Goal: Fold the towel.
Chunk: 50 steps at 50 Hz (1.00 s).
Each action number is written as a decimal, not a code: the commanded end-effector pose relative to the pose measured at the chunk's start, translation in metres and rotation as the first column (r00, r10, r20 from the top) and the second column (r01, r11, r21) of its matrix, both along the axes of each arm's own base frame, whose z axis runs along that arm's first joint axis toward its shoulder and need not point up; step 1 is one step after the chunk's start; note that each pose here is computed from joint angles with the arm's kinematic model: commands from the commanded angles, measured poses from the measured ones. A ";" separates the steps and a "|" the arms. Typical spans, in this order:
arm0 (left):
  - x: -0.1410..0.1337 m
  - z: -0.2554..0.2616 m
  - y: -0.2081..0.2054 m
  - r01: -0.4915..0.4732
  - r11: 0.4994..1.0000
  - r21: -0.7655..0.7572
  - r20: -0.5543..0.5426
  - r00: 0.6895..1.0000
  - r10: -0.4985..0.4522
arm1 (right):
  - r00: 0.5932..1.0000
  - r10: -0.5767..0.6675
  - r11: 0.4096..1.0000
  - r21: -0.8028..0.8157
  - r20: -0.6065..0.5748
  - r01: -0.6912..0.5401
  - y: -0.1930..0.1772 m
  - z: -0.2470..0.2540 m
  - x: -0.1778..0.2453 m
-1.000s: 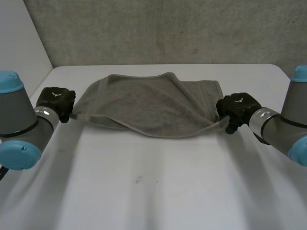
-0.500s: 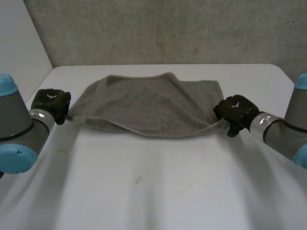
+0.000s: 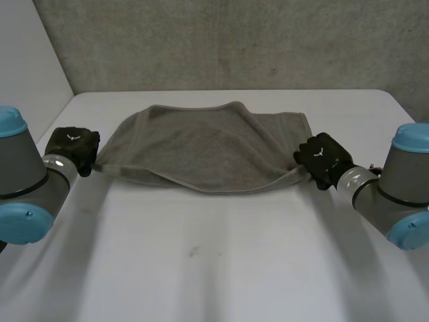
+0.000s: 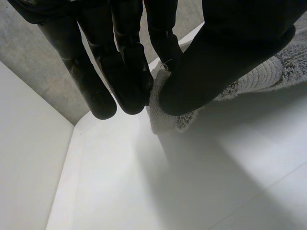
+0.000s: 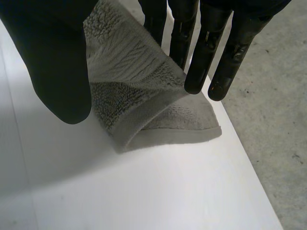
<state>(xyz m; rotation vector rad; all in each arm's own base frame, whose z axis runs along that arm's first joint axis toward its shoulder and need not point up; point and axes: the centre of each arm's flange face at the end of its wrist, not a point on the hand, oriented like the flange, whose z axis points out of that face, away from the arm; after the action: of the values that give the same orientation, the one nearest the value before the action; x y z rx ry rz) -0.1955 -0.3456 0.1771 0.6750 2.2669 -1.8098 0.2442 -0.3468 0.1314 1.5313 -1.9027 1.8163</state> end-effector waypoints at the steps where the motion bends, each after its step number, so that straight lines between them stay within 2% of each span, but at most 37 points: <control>1: 0.000 0.000 0.000 0.000 1.000 0.000 0.000 1.000 0.000 | 0.999 0.013 1.000 -0.016 -0.047 -0.014 0.000 -0.008 0.001; 9: -0.001 0.000 0.001 0.003 1.000 0.000 0.000 1.000 -0.003 | 0.998 0.045 0.995 -0.086 -0.051 -0.050 0.005 -0.003 0.013; 18: -0.002 -0.003 0.002 0.006 1.000 0.009 0.002 1.000 -0.006 | 0.986 0.081 0.982 -0.158 -0.142 -0.104 0.000 -0.018 0.022; 23: -0.003 -0.001 0.005 0.009 1.000 0.009 0.002 1.000 -0.009 | 0.988 0.050 0.978 -0.193 -0.149 -0.079 -0.008 -0.004 0.017; 25: -0.002 0.000 0.006 0.010 1.000 0.009 0.003 1.000 -0.010 | 0.994 0.016 0.976 -0.213 -0.108 -0.039 -0.007 0.023 0.014; 28: -0.002 0.002 0.007 0.010 1.000 0.012 0.005 1.000 -0.010 | 0.997 -0.013 0.980 -0.201 -0.078 -0.003 -0.009 0.034 0.007; 30: -0.001 0.014 0.010 0.011 1.000 -0.013 0.005 1.000 -0.011 | 0.997 -0.080 0.988 -0.132 -0.017 0.078 -0.010 0.051 -0.013; 33: 0.000 0.027 0.018 0.014 1.000 -0.021 0.014 1.000 -0.014 | 0.992 -0.127 0.991 -0.042 0.022 0.128 -0.001 0.076 -0.028; 39: 0.004 0.051 0.036 0.034 0.999 -0.013 0.095 0.995 -0.032 | 0.984 -0.176 0.977 0.119 -0.017 0.177 0.021 0.096 -0.048; 41: 0.008 0.060 0.051 0.057 0.998 0.017 0.188 0.980 -0.059 | 0.979 -0.195 0.952 0.228 -0.059 0.204 0.034 0.102 -0.059; 42: 0.008 0.060 0.051 0.057 0.998 0.017 0.188 0.980 -0.059 | 0.979 -0.195 0.952 0.229 -0.060 0.204 0.034 0.102 -0.059; 44: 0.011 0.061 0.070 0.090 0.994 0.069 0.292 0.951 -0.106 | 0.977 -0.185 0.921 0.327 -0.105 0.210 0.056 0.111 -0.065; 47: 0.011 0.059 0.077 0.106 0.990 0.092 0.338 0.932 -0.131 | 0.977 -0.161 0.906 0.371 -0.137 0.201 0.067 0.112 -0.066; 49: 0.012 0.049 0.087 0.134 0.982 0.134 0.405 0.897 -0.177 | 0.974 -0.100 0.881 0.437 -0.205 0.183 0.083 0.106 -0.067; 50: 0.012 0.049 0.087 0.134 0.982 0.134 0.405 0.897 -0.178 | 0.974 -0.100 0.881 0.437 -0.205 0.182 0.083 0.106 -0.067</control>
<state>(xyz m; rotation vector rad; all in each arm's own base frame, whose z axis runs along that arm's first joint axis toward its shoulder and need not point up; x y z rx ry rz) -0.1855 -0.2767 0.2364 1.0069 2.1221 -1.5719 0.1797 -0.2903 0.2407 1.4123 -2.3226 1.3830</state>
